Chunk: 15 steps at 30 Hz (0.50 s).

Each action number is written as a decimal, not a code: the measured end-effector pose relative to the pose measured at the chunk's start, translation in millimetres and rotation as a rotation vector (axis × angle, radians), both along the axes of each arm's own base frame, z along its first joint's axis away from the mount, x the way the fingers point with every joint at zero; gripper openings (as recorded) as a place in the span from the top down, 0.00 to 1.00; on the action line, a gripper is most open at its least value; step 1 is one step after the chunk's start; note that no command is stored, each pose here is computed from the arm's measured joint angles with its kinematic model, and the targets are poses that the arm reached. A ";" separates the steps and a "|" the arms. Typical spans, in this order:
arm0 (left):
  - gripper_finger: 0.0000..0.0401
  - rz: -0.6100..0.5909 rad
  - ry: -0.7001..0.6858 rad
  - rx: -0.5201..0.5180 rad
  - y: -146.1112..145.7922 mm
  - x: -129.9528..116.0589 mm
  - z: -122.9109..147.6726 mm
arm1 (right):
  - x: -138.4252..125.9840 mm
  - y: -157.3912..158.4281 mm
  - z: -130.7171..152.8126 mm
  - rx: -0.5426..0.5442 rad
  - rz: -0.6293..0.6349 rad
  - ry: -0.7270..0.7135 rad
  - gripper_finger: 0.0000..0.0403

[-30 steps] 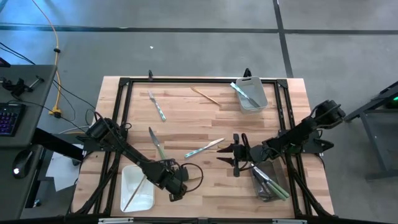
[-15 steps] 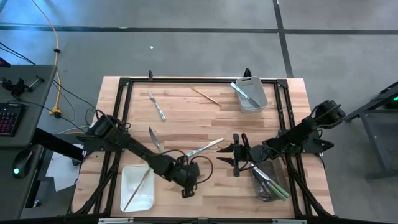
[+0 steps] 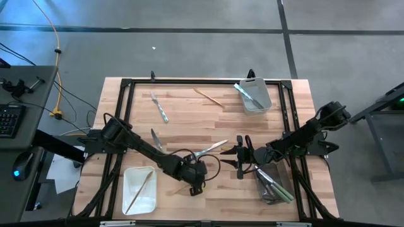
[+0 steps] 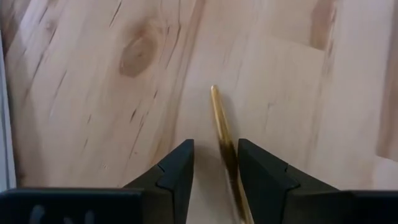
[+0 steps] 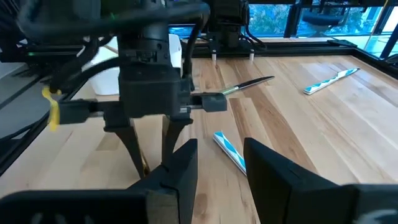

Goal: Sort silverware by color (type)
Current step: Put the gold table knife into the white bin

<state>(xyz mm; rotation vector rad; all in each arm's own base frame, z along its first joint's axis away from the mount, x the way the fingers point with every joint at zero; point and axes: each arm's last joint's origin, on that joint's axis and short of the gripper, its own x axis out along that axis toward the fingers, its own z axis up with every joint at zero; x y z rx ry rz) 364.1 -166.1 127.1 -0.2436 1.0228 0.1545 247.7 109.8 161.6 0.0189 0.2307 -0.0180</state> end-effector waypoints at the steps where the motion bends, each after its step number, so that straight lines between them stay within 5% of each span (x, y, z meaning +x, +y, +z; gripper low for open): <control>1: 0.71 0.002 0.001 0.000 0.0 0.0 -0.2 | 0.0 0.0 0.0 -0.004 0.001 0.000 0.71; 7: 0.74 -0.001 0.040 0.008 0.5 -3.1 -1.4 | -0.1 0.0 -0.1 -0.006 0.001 0.000 0.71; 15: 0.95 -0.054 0.184 0.010 0.9 -10.4 -16.1 | -0.1 -0.2 0.0 -0.006 0.000 0.000 0.71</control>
